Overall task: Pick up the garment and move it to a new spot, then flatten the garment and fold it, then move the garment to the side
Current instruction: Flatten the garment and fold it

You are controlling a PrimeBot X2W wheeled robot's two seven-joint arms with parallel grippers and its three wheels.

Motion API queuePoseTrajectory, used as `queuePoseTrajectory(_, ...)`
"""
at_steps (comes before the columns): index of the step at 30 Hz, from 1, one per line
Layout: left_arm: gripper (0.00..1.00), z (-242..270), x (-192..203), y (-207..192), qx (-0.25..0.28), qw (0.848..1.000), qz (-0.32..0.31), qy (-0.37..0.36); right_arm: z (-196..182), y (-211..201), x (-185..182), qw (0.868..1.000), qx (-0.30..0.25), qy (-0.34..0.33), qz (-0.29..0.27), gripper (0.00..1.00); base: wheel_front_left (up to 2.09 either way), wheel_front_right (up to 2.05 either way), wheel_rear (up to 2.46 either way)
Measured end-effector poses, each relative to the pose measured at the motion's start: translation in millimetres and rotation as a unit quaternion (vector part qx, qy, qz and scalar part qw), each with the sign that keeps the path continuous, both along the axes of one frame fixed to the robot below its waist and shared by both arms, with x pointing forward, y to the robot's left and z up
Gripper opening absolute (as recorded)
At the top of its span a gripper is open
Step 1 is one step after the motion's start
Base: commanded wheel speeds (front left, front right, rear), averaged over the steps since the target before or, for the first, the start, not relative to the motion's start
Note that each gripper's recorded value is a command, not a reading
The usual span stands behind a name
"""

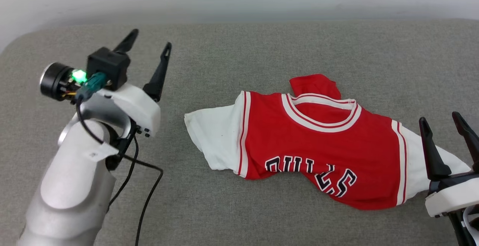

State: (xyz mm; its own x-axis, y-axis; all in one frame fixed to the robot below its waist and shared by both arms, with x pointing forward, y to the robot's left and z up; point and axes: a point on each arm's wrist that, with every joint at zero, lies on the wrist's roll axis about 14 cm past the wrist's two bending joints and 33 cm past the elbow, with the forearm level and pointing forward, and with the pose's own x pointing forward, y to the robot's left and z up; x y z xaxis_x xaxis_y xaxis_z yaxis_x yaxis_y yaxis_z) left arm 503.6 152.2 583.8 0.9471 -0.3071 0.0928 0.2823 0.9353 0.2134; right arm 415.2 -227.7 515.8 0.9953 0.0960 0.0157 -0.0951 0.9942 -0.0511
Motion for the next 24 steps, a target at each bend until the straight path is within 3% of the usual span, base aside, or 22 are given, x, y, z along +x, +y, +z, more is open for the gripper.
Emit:
queuePoseTrajectory(4, 1.0, -26.7, 11.1, -20.4, 0.01, 0.993, -0.039, 0.11, -6.2, -1.8, -0.9, 1.0, 0.001, 0.009, -0.005, 1.0, 0.0, 0.0, 0.0)
queuePoseTrajectory(7, 1.0, -46.4, 15.3, -27.9, 0.039, 0.979, -0.061, 0.192, -11.9, -2.7, -1.2, 1.0, -0.002, 0.017, -0.007, 1.0, 0.0, 0.0, 0.0)
queuePoseTrajectory(15, 1.0, -113.1, 4.8, -37.3, 0.098, 0.906, -0.093, 0.4, -20.3, -3.1, 7.4, 1.0, -0.004, 0.024, -0.009, 1.0, 0.0, 0.0, 0.0)
queuePoseTrajectory(24, 1.0, -184.9, -7.2, -33.9, 0.173, 0.834, -0.101, 0.514, -35.5, -8.0, 14.9, 0.999, -0.004, 0.036, -0.019, 1.0, 0.0, 0.0, 0.0)
